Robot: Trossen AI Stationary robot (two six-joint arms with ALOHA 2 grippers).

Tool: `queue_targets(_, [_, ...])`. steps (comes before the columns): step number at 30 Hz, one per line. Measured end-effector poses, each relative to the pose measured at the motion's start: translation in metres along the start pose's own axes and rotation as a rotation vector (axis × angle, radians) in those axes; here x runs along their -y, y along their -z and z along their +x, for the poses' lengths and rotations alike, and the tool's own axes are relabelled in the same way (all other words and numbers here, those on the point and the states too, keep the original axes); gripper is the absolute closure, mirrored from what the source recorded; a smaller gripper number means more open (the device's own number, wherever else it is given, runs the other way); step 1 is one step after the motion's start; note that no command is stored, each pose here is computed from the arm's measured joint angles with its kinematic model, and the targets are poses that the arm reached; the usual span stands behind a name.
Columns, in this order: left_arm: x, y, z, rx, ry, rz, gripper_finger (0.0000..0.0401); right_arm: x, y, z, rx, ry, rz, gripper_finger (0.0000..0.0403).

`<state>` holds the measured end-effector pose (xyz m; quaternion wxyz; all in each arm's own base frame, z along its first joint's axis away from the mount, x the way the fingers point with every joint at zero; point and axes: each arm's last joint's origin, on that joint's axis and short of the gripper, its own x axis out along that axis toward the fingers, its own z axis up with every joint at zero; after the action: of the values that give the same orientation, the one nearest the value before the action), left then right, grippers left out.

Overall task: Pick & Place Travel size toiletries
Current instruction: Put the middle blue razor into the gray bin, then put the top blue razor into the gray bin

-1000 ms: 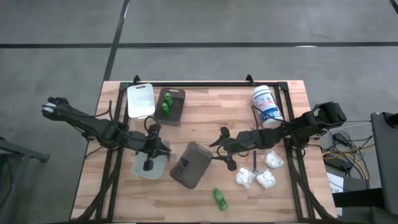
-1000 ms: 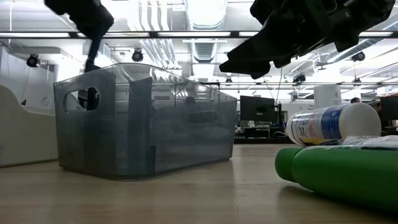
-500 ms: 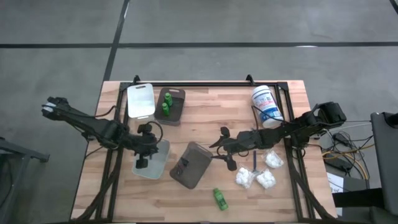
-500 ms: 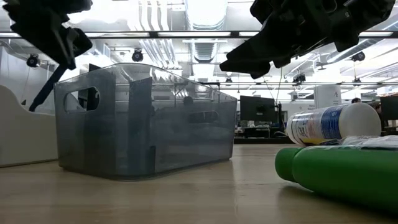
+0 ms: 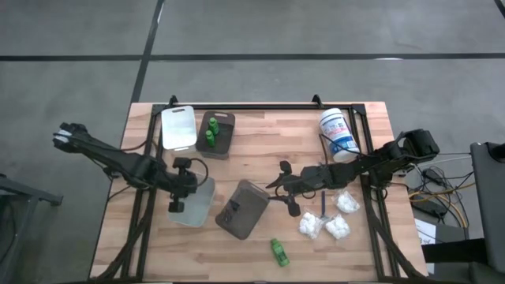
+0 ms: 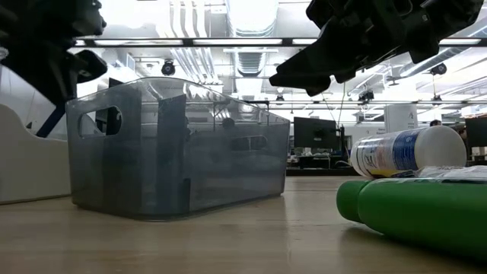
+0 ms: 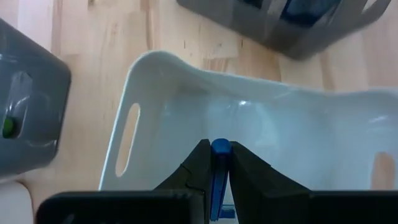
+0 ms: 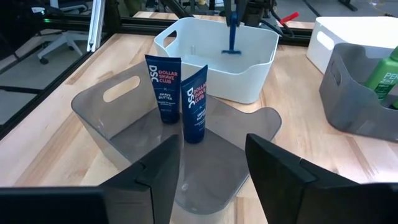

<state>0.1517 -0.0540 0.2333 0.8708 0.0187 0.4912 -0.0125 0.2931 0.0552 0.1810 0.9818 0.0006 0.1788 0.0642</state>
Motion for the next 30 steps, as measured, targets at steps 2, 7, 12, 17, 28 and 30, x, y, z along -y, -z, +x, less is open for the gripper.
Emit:
queue_targets(2, [0.000,0.003,0.004,-0.012,-0.004,0.031,0.0362,0.000,0.000,0.000,0.000,0.000,-0.001,0.0234])
queue_targets(7, [0.000,0.005,0.009,0.004,-0.005,0.044,0.0362,0.000,0.000,0.000,0.000,0.000,-0.004,0.0247])
queue_targets(12, [0.000,0.005,0.010,0.010,-0.005,0.057,0.0362,0.000,0.000,0.000,0.001,0.001,-0.005,0.0262])
queue_targets(17, [0.000,0.005,0.012,0.004,-0.013,0.065,0.0358,0.000,0.000,0.000,0.001,0.001,-0.005,0.0279])
queue_targets(28, [-0.001,0.004,0.016,0.000,-0.086,0.091,0.0303,0.000,0.000,0.000,0.001,0.001,-0.005,0.0317])
queue_targets(30, [0.000,0.004,0.017,-0.007,-0.088,0.093,0.0294,0.000,0.000,0.000,0.001,0.001,-0.005,0.0325])
